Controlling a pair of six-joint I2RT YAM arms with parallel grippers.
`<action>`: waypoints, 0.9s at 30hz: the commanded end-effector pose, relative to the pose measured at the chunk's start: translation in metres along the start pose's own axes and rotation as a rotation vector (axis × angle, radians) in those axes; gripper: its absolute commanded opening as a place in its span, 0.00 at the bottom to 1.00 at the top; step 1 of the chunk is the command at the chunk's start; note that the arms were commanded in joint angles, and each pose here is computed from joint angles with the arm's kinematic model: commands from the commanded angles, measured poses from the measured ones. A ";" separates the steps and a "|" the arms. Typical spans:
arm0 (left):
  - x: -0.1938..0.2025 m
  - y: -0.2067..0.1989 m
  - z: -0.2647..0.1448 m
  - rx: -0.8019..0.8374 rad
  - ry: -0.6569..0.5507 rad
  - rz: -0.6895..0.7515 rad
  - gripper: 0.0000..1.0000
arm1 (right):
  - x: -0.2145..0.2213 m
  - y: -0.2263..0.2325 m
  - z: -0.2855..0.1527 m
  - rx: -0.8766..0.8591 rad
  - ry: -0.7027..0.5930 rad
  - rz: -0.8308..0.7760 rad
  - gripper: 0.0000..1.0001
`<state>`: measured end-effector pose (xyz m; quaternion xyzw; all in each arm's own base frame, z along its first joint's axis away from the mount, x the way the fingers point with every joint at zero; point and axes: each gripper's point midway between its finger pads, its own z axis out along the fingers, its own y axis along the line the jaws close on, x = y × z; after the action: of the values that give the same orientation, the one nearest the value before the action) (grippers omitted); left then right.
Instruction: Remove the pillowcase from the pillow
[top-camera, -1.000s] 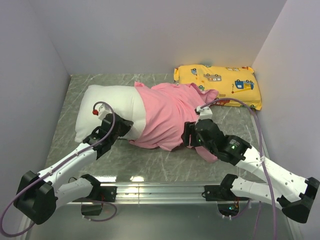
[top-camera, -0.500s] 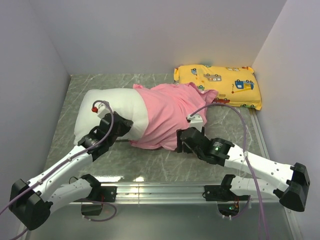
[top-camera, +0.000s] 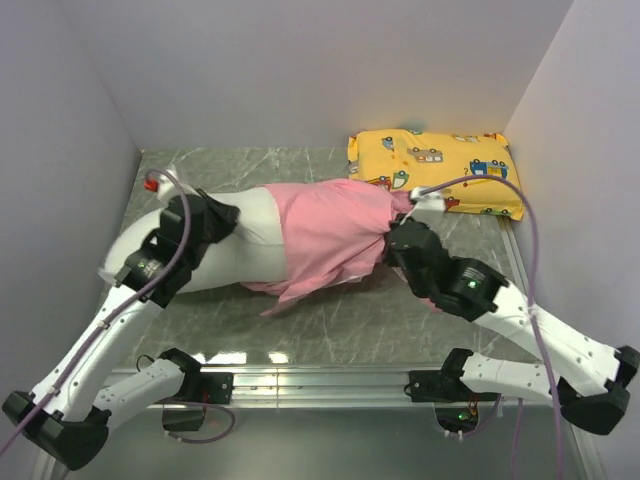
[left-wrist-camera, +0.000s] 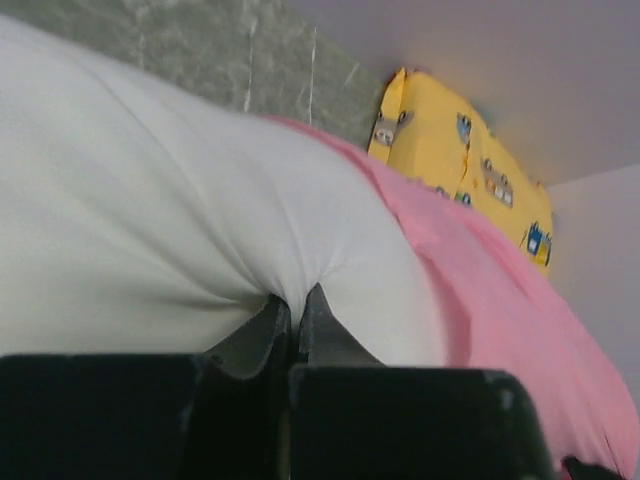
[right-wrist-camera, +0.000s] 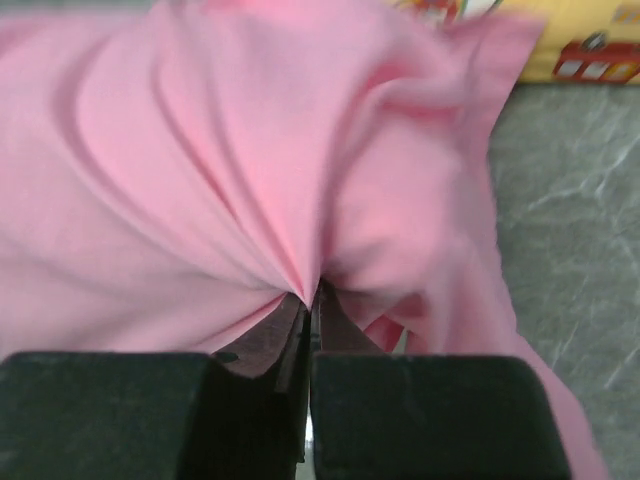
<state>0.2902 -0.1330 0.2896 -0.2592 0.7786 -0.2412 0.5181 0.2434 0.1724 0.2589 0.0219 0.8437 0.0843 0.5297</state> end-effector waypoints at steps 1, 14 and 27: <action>-0.121 -0.011 -0.013 0.009 -0.311 -0.071 0.01 | -0.054 -0.052 -0.024 0.125 -0.144 0.057 0.00; -0.127 0.148 0.078 -0.185 -0.106 -0.319 0.00 | -0.059 -0.117 -0.008 0.240 -0.115 0.131 0.00; -0.069 0.135 0.070 -0.127 -0.035 -0.258 0.00 | -0.038 -0.106 0.023 0.227 -0.012 0.076 0.00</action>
<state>0.3568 0.0138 0.2052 -0.4228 0.7560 -0.2340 0.4415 0.2809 0.0825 0.2182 0.0869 0.8789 0.0180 0.4687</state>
